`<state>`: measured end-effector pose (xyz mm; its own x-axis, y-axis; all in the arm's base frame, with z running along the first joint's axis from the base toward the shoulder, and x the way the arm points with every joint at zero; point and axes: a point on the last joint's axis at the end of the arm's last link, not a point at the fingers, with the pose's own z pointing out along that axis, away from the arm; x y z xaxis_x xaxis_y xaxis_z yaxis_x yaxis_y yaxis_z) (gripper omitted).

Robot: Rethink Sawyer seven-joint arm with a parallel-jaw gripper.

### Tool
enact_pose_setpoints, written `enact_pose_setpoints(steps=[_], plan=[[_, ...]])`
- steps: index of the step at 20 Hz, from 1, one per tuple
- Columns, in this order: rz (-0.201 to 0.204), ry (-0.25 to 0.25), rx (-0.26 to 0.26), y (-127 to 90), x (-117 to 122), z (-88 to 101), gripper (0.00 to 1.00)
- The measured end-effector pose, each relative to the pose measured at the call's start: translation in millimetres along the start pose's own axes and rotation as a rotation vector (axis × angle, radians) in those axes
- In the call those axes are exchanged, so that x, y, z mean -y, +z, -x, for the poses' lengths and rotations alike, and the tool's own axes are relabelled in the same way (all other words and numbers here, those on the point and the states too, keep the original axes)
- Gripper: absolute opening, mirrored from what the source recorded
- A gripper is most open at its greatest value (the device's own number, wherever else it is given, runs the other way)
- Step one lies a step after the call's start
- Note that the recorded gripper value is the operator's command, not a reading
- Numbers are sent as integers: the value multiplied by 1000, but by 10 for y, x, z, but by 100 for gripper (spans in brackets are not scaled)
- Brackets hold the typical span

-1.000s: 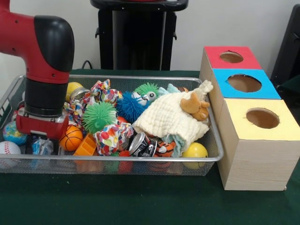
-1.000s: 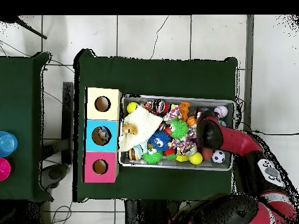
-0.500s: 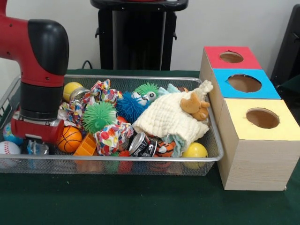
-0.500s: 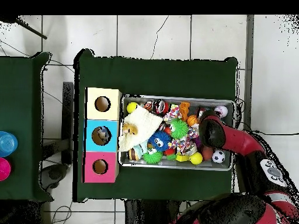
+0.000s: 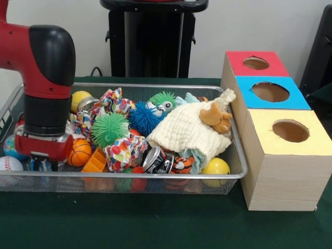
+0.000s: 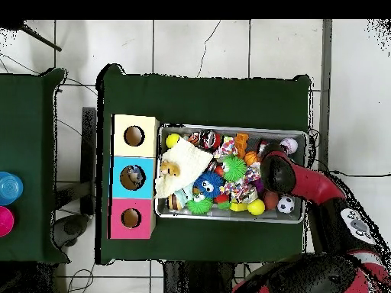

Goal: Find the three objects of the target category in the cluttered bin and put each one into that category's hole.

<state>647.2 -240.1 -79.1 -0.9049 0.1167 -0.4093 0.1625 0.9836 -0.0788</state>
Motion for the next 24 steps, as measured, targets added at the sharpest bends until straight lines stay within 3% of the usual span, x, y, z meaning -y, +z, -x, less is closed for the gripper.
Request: enact_pose_setpoints(steps=[15,16,24], plan=[[12,-4,-4,1,-76,20,0],[8,-4,-4,-1,-51,20,100],[-7,6,-8,-2,85,10,100]])
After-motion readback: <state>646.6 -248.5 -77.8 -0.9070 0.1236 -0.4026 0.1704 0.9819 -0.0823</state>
